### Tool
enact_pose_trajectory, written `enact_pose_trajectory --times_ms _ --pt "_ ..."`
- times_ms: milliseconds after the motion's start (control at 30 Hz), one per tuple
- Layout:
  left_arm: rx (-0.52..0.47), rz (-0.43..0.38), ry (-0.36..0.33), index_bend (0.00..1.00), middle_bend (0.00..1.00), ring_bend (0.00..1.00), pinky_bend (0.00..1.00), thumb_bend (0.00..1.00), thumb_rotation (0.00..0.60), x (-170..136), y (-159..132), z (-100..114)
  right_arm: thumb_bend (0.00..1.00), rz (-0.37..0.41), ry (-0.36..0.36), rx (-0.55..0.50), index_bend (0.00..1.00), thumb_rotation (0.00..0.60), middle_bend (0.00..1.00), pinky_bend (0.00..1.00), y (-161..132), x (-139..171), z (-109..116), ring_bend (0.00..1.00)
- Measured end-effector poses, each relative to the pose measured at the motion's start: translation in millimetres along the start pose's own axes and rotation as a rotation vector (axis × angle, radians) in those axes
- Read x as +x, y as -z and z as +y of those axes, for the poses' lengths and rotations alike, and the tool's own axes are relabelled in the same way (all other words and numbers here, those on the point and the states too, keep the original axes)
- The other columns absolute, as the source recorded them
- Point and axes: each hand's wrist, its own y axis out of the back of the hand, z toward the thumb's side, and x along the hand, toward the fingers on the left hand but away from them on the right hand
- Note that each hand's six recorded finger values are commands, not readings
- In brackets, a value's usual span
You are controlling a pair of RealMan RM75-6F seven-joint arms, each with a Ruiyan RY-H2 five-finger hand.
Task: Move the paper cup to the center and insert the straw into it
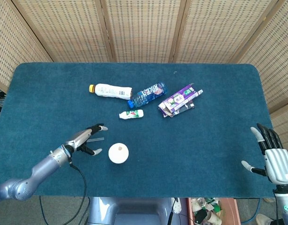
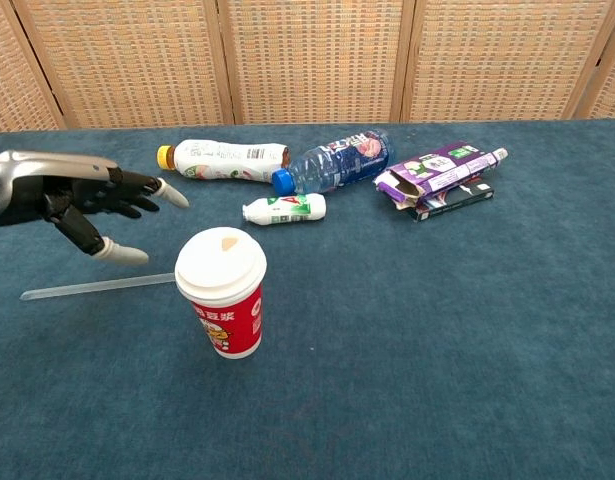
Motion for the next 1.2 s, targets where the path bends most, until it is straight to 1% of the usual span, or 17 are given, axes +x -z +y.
enact_pose_trajectory --times_ms 67,200,267,367,467,600,767,1200 --pt "0.079 0.002 -0.065 0.3 0.0 0.0 0.0 0.3 0.6 -2 2 10 0.0 0.003 0.0 -0.001 0.02 0.6 0.0 0.0 -1 0 0 0.0" --pt "0.202 0.037 -0.127 0.33 0.0 0.0 0.0 0.31 0.6 0 6 16 0.0 0.007 -0.002 -0.004 0.02 0.6 0.0 0.0 -2 1 0 0.0" --pt "0.248 0.079 -0.163 0.35 0.0 0.0 0.0 0.31 0.6 3 10 18 0.0 0.005 -0.003 -0.006 0.02 0.6 0.0 0.0 -1 1 0 0.0" --pt "0.285 0.153 -0.19 0.36 0.0 0.0 0.0 0.31 0.6 10 17 16 0.0 0.004 -0.006 -0.008 0.02 0.6 0.0 0.0 -1 1 0 0.0" --pt "0.307 0.212 -0.192 0.37 0.0 0.0 0.0 0.31 0.6 18 21 6 0.0 0.004 -0.011 -0.009 0.02 0.6 0.0 0.0 -1 1 -1 0.0" --pt "0.332 0.246 -0.175 0.38 0.0 0.0 0.0 0.31 0.6 29 25 -9 0.0 0.006 -0.018 -0.009 0.02 0.6 0.0 0.0 -2 0 -3 0.0" --pt "0.329 0.253 -0.154 0.43 0.0 0.0 0.0 0.31 0.6 36 27 -21 0.0 0.006 -0.022 -0.009 0.02 0.6 0.0 0.0 -2 0 -3 0.0" --pt "0.352 0.265 -0.179 0.43 0.0 0.0 0.0 0.31 0.6 49 27 -30 0.0 0.004 -0.034 -0.013 0.02 0.6 0.0 0.0 -1 0 -5 0.0"
